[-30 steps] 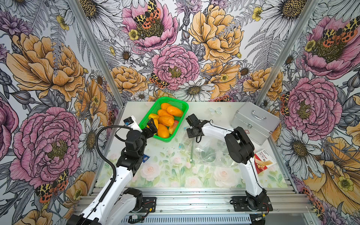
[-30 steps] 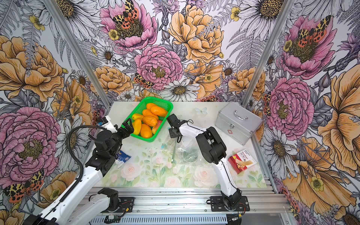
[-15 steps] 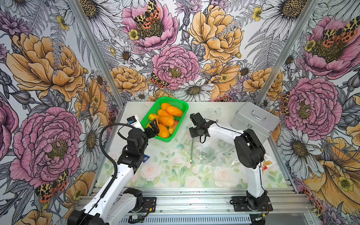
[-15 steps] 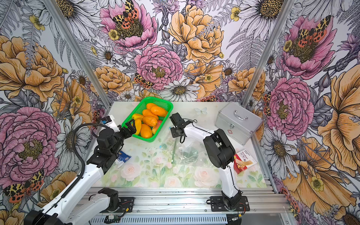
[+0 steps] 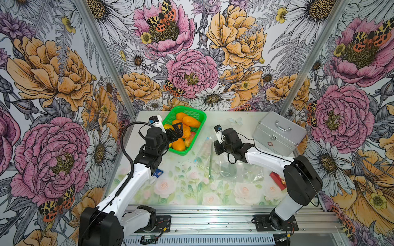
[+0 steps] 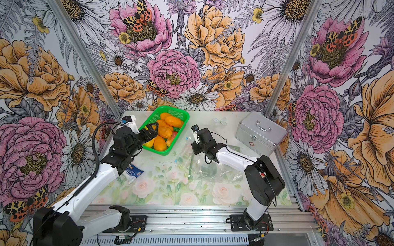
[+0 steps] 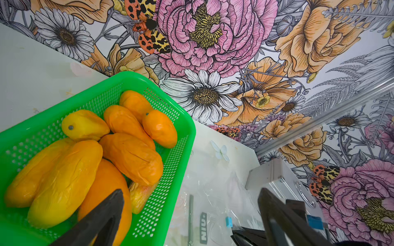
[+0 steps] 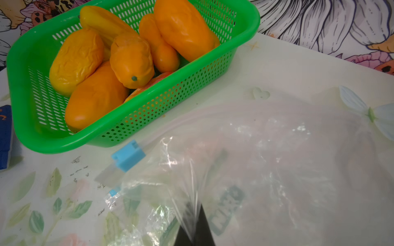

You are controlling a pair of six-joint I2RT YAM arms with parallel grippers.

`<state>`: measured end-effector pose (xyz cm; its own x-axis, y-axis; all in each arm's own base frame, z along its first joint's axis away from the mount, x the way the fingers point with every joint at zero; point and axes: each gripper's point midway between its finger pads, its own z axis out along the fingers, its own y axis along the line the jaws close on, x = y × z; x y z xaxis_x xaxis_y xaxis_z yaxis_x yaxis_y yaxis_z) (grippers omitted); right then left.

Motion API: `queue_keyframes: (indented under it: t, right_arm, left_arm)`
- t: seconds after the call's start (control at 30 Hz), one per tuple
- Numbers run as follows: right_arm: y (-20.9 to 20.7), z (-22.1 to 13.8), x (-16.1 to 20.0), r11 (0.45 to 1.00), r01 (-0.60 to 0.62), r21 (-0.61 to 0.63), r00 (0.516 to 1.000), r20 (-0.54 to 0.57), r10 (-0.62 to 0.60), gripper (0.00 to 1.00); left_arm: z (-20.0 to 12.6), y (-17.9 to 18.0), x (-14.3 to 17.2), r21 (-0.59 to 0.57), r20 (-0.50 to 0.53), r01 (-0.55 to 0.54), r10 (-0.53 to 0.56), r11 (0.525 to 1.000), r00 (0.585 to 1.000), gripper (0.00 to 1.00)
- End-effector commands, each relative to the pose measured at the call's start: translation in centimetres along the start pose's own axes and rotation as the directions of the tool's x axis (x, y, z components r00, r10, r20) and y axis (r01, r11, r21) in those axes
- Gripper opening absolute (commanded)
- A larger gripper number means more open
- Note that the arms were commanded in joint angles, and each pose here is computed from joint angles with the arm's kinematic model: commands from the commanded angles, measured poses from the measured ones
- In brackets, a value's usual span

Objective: Place the mango in a zip-top bag and seal the zipper
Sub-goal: Pick up the zipper food storage bag, then open the zipper of the food storage bag.

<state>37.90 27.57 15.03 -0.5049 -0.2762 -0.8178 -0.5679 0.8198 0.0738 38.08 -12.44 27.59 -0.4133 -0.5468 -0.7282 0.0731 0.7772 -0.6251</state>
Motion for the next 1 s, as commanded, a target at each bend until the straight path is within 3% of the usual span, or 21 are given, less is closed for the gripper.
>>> queue_keyframes:
  t: [0.0, 0.47, 0.73, 0.97]
  right_arm:
    - [2.2, -3.2, -5.2, 0.992, 0.096, -0.079, 0.963, 0.260, -0.073, 0.00]
    - [5.5, -6.9, -5.3, 0.963, 0.256, -0.085, 0.917, 0.337, -0.214, 0.00]
    - [6.3, -7.4, -5.4, 0.947, 0.309, -0.088, 0.904, 0.337, -0.263, 0.00]
    - [6.4, -7.3, -5.9, 0.939, 0.337, -0.073, 0.893, 0.340, -0.294, 0.00]
  left_arm:
    - [0.9, -3.6, 0.8, 0.106, -0.091, 0.068, -0.058, 0.992, 0.994, 0.98]
    - [6.6, -10.1, 3.6, 0.258, -0.322, 0.236, -0.147, 0.937, 0.935, 0.80]
    - [7.0, -12.4, 6.9, 0.324, -0.482, 0.289, -0.106, 0.901, 0.870, 0.71]
    - [6.7, -12.9, 8.2, 0.333, -0.517, 0.297, -0.090, 0.895, 0.851, 0.59]
